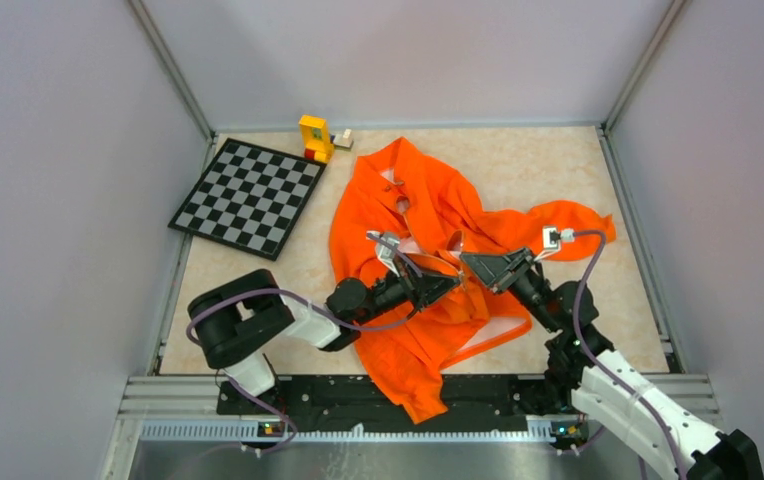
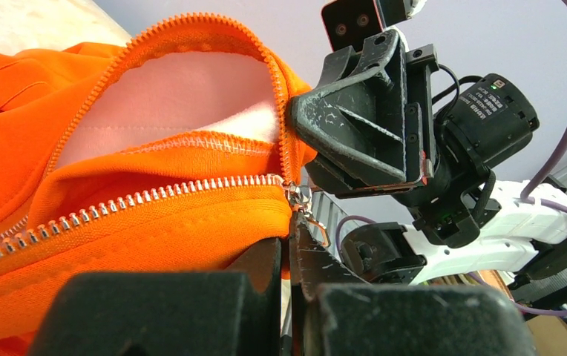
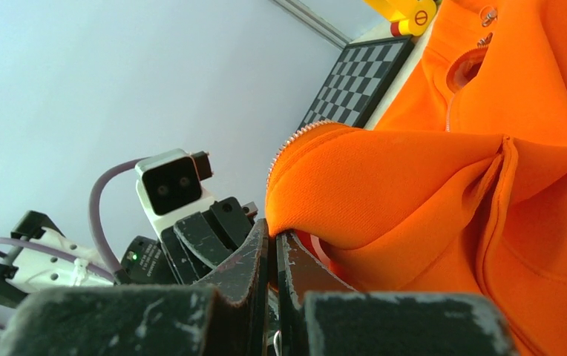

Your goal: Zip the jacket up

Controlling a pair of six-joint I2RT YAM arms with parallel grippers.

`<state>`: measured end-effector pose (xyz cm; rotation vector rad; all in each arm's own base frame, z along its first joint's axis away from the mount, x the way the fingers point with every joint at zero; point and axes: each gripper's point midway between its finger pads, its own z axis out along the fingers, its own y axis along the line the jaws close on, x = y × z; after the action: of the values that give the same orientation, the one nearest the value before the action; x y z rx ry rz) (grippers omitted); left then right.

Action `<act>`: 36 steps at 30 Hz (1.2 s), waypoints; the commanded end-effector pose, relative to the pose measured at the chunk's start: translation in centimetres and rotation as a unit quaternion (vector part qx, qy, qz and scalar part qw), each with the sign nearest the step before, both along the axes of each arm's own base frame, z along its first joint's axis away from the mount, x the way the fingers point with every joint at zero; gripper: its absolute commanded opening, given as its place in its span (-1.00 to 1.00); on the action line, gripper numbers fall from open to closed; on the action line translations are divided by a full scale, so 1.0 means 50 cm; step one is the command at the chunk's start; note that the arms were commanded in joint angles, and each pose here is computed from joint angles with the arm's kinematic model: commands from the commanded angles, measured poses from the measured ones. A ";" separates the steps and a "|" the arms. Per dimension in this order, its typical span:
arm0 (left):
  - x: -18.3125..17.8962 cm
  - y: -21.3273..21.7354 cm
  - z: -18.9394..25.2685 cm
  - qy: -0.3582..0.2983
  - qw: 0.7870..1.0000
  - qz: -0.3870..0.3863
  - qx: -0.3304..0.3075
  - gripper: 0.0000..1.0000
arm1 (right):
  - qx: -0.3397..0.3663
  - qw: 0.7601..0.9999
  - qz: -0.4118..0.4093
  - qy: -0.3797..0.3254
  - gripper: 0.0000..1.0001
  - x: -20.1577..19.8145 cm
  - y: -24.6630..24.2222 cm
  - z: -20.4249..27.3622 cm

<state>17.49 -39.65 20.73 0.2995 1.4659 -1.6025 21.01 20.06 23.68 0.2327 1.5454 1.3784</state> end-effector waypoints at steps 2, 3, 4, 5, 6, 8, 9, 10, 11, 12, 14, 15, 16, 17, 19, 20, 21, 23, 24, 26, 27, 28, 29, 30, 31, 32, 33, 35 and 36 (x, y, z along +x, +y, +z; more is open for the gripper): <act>-0.032 -0.025 -0.034 0.000 0.999 -0.039 0.028 -1.00 | 0.094 0.994 -0.033 -0.052 -1.00 0.012 -0.023 0.125; -0.033 -0.026 -0.047 0.005 0.999 -0.038 0.037 -1.00 | 0.101 0.993 -0.035 -0.054 -1.00 0.015 -0.024 0.131; -0.036 -0.025 -0.060 0.012 0.998 -0.039 0.045 -1.00 | 0.107 0.992 -0.037 -0.060 -1.00 0.018 -0.025 0.141; -0.040 -0.021 -0.073 0.022 0.998 -0.040 0.050 -1.00 | 0.106 0.992 -0.036 -0.063 -1.00 0.021 -0.021 0.148; -0.044 -0.015 -0.081 0.030 0.997 -0.041 0.051 -1.00 | 0.100 0.992 -0.034 -0.064 -1.00 0.025 -0.017 0.151; -0.051 -0.008 -0.092 0.044 0.997 -0.045 0.052 -1.00 | 0.077 0.995 -0.026 -0.058 -1.00 0.028 -0.005 0.139; -0.054 -0.007 -0.093 0.050 0.996 -0.049 0.052 -1.00 | 0.053 0.997 -0.021 -0.047 -1.00 0.031 0.002 0.123; -0.057 -0.006 -0.093 0.057 0.996 -0.053 0.050 -1.00 | 0.022 0.999 -0.016 -0.032 -1.00 0.032 0.009 0.100; -0.060 -0.007 -0.088 0.060 0.996 -0.057 0.045 -1.00 | -0.014 1.000 -0.010 -0.014 -1.00 0.033 0.015 0.073; -0.062 -0.007 -0.086 0.062 0.995 -0.060 0.044 -1.00 | -0.051 0.999 -0.003 0.002 -1.00 0.032 0.020 0.046; -0.064 -0.009 -0.089 0.072 0.994 -0.064 0.046 -1.00 | -0.123 0.991 0.003 0.056 -0.87 0.033 0.018 -0.008; -0.066 -0.009 -0.092 0.077 0.994 -0.066 0.046 -1.00 | -0.155 0.985 0.008 0.075 -0.76 0.029 0.016 -0.029; -0.068 -0.008 -0.095 0.082 0.993 -0.068 0.046 -1.00 | -0.187 0.978 0.017 0.089 -0.67 0.023 0.014 -0.050; -0.069 -0.007 -0.097 0.087 0.993 -0.070 0.043 -1.00 | -0.212 0.972 0.020 0.099 -0.60 0.019 0.009 -0.063; -0.073 -0.007 -0.103 0.099 0.991 -0.076 0.038 -1.00 | -0.254 0.959 0.026 0.120 -0.40 0.009 -0.004 -0.084; -0.075 -0.008 -0.104 0.105 0.991 -0.080 0.034 -1.00 | -0.268 0.955 0.028 0.124 -0.26 0.004 -0.009 -0.083; -0.076 -0.009 -0.105 0.109 0.990 -0.084 0.032 -1.00 | -0.286 0.949 0.031 0.127 -0.10 0.000 -0.015 -0.086; -0.077 -0.008 -0.109 0.116 0.989 -0.087 0.032 -1.00 | -0.323 0.935 0.030 0.146 0.04 -0.009 -0.033 -0.087; -0.077 -0.006 -0.110 0.116 0.989 -0.086 0.033 -1.00 | -0.344 0.925 0.029 0.158 0.08 -0.015 -0.046 -0.088; -0.075 -0.002 -0.111 0.116 0.989 -0.082 0.034 -1.00 | -0.380 0.906 0.031 0.182 0.17 -0.030 -0.066 -0.083; -0.074 0.000 -0.109 0.116 0.989 -0.080 0.034 -1.00 | -0.396 0.897 0.035 0.192 0.25 -0.039 -0.076 -0.077; -0.073 0.002 -0.108 0.116 0.990 -0.079 0.034 -1.00 | -0.411 0.888 0.043 0.200 0.46 -0.049 -0.083 -0.073; -0.074 0.003 -0.107 0.116 0.990 -0.079 0.034 -1.00 | -0.428 0.878 0.057 0.207 0.56 -0.062 -0.090 -0.069; -0.074 0.003 -0.106 0.115 0.990 -0.080 0.033 -1.00 | -0.445 0.868 0.065 0.211 0.61 -0.073 -0.101 -0.061; -0.075 0.003 -0.103 0.114 0.990 -0.082 0.032 -1.00 | -0.468 0.854 0.065 0.219 0.63 -0.084 -0.119 -0.058; -0.077 0.001 -0.101 0.113 0.989 -0.085 0.032 -1.00 | -0.486 0.843 0.062 0.223 0.64 -0.091 -0.136 -0.049; -0.078 0.000 -0.100 0.113 0.989 -0.087 0.031 -1.00 | -0.500 0.835 0.069 0.218 0.65 -0.099 -0.145 -0.040; -0.078 -0.001 -0.099 0.114 0.989 -0.089 0.029 -1.00 | -0.501 0.829 0.122 0.218 0.66 -0.131 -0.133 -0.035; -0.077 -0.001 -0.096 0.113 0.989 -0.088 0.027 -1.00 | -0.495 0.824 0.164 0.223 0.56 -0.155 -0.119 -0.045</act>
<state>14.08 -39.81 14.11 0.2787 1.7591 -1.7358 17.96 15.34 22.60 -0.1780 2.4086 0.5958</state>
